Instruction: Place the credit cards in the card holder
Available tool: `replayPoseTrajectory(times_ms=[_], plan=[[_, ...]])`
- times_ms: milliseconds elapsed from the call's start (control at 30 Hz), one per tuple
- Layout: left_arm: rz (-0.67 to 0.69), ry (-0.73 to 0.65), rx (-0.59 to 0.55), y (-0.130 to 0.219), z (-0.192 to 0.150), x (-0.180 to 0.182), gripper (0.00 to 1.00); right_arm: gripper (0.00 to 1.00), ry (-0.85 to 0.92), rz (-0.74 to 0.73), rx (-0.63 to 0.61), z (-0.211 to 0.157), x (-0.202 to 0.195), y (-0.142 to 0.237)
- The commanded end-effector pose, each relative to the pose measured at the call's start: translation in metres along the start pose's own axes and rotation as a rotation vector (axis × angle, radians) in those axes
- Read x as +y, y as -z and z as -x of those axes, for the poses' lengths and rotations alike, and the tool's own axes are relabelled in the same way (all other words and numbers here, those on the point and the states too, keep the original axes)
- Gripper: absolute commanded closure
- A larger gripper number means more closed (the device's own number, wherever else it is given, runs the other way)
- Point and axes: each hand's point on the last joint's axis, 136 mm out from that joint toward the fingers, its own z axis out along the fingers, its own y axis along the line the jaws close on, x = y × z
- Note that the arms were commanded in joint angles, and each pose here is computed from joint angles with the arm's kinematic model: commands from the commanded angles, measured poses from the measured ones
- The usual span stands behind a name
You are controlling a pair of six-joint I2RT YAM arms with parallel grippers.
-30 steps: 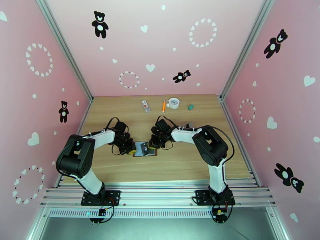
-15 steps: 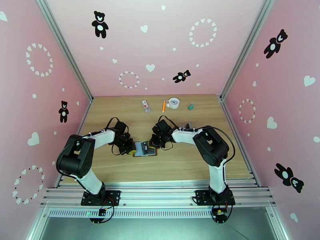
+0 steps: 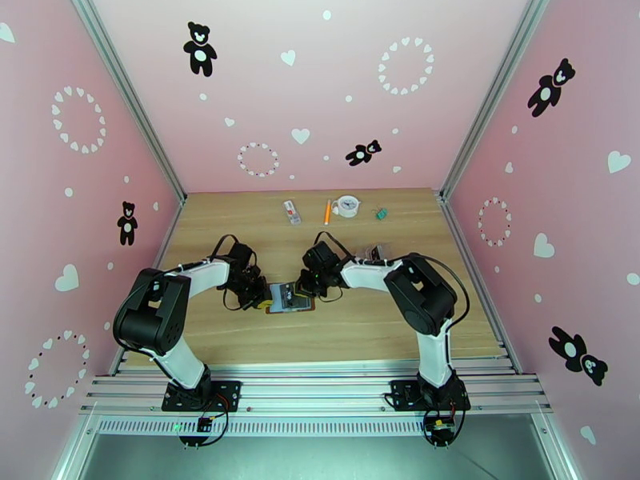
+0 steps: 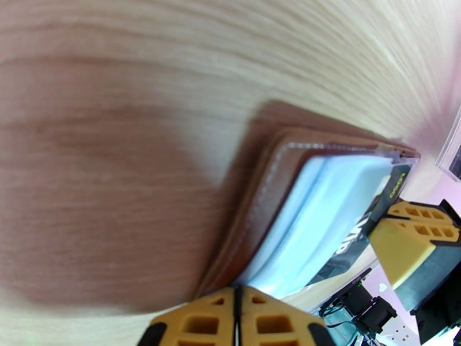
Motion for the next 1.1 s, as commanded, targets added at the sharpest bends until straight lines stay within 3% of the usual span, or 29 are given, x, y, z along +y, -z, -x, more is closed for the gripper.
replayPoseTrajectory(times_ms=[0,1067], plan=[[0.087,0.028,0.032,-0.016,-0.006,0.026,0.92,1.0,-0.018,-0.073,0.026,-0.012,-0.014,-0.01],[0.05,0.027,0.03,-0.016,-0.002,0.018,0.9,1.0,0.053,-0.076,0.128,-0.027,0.011,-0.025]])
